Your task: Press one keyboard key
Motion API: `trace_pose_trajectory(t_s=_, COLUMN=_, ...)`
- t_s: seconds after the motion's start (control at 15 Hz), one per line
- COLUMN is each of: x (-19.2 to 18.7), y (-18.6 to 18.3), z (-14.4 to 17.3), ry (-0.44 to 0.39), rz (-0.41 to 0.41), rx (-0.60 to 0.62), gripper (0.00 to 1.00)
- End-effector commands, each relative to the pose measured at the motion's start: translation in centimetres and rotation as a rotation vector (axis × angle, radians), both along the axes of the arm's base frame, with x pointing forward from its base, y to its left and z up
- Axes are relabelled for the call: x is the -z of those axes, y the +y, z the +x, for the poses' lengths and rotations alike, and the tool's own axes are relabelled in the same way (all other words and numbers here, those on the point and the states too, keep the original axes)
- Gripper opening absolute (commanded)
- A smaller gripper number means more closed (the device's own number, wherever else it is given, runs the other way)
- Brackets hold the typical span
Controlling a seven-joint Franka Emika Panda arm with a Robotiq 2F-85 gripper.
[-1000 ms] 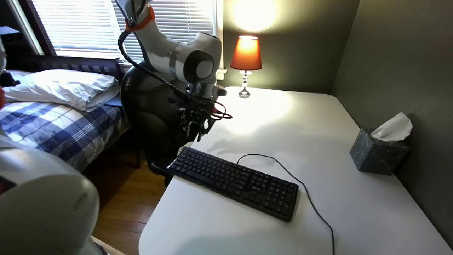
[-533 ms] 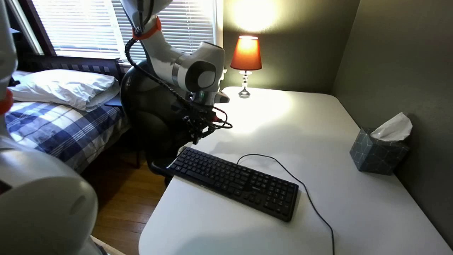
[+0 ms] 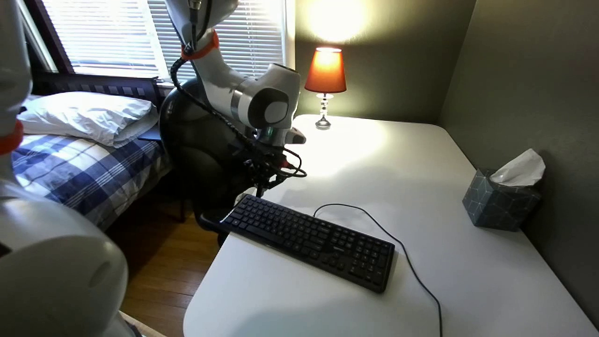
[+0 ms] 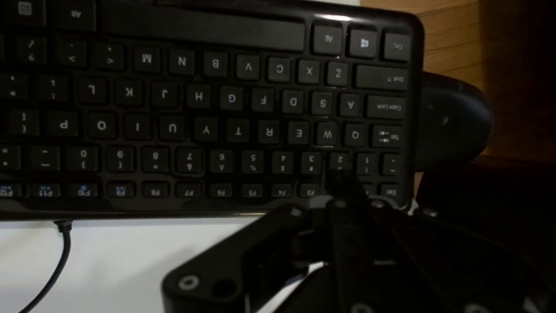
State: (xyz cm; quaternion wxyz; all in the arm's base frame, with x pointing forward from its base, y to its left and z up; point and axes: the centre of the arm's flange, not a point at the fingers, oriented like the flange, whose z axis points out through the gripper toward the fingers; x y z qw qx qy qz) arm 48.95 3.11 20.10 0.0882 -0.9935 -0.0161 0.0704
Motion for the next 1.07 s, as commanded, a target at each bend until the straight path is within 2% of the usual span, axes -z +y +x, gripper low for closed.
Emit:
trace_pose_trajectory(t_s=0.0, x=1.0, y=0.2, z=0.3, ry=0.013, rz=0.000, rx=0.036, gripper=0.00)
trace_pose_trajectory(t_s=1.0, x=2.6, y=0.1, z=1.8, ry=0.052, rz=-0.002, rx=0.086, gripper=0.00)
